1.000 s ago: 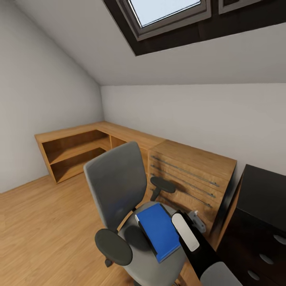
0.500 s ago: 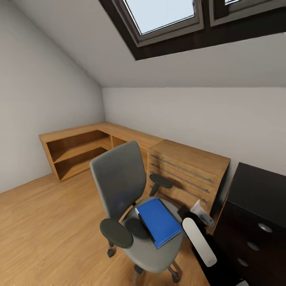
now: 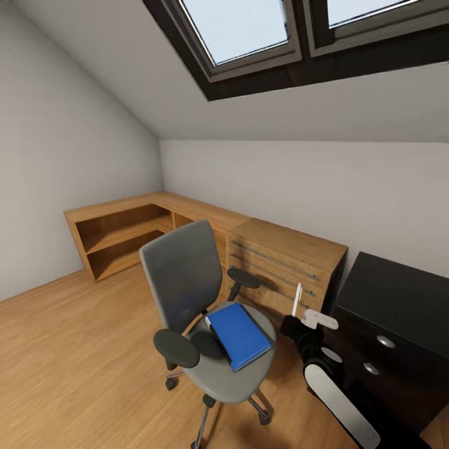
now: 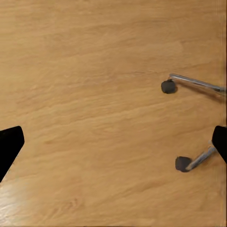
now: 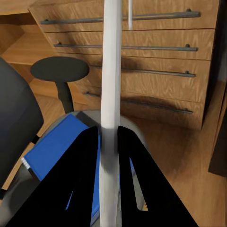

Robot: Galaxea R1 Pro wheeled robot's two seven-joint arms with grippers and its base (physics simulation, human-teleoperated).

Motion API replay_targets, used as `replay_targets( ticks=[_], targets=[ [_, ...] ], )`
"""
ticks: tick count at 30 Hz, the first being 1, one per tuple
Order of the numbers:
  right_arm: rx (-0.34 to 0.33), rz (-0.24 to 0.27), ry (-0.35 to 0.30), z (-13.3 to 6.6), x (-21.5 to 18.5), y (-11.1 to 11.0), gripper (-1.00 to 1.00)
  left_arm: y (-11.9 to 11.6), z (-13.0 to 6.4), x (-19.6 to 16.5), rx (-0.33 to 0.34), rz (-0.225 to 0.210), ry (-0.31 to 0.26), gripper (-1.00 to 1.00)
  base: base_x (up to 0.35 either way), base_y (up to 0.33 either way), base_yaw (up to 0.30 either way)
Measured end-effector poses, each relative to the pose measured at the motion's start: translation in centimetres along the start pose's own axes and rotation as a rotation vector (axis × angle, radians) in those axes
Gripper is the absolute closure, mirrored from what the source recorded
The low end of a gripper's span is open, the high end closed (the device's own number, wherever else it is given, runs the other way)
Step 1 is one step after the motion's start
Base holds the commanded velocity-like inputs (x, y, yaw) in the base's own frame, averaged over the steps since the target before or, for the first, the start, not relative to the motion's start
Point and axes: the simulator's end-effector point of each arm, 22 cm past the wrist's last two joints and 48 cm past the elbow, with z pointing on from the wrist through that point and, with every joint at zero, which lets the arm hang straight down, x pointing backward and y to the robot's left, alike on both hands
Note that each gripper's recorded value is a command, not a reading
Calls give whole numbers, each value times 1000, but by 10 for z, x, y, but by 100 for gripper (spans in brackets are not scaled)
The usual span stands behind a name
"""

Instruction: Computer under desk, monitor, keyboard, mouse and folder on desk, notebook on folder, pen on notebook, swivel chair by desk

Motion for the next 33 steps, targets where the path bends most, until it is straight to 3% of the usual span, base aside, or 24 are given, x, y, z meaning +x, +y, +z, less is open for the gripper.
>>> replay_targets(
  ticks=[3, 6, 8, 10, 11, 14, 15, 16, 17, 19, 21, 26, 32, 33],
  targets=[
    [3, -1, -3, -1, -5, 0, 100, -1, -31, -23, 75, 22, -106, -100, -3, -1, 0],
    [3, 0, -5, -3, -11, 1, 100, -2, -51, -38, 109, 32, -153, -100, 0, 0, 0],
    [2, 0, -5, -5, -14, 2, 100, -15, -63, -69, 137, 23, -213, -100, 0, 0, 0],
    [1, -1, -5, -7, -17, 4, 100, -26, -71, -82, 158, 22, -226, -100, 0, 0, 0],
    [1, -1, -5, -8, -18, 4, 100, -39, -75, -83, 182, 29, -208, -100, 0, 0, 0],
    [-1, -1, -5, -10, -23, 6, 100, -96, -94, -57, 291, 76, -37, -100, 0, 0, 0],
    [-1, -1, -5, -11, -24, 7, 100, -115, -102, -47, 324, 75, -6, -100, 0, 0, 0],
    [-1, 0, -6, -11, -26, 7, 100, -150, -117, -34, 387, 66, 32, -100, 0, 0, 0],
    [0, 0, -7, -12, -28, 7, 100, -174, -127, -28, 427, 65, 49, -100, 0, 0, 0],
    [1, 1, -8, -13, -31, 8, 100, -202, -138, -28, 441, 70, 59, -100, 0, 0, 0],
    [4, 5, -12, -14, -36, 7, 100, -214, -141, -36, 408, 76, 50, -100, 0, 0, 0],
    [21, 21, -23, -16, -49, 3, 100, -215, -143, -45, 342, 77, 44, -100, 0, 0, 0],
    [47, 52, -40, -15, -66, -8, 100, -207, -140, -20, 310, 132, 93, -100, 0, 0, -166],
    [47, 52, -39, -15, -66, -8, 100, -215, -144, -16, 327, 167, 88, -100, 0, 0, -281]
  ],
)
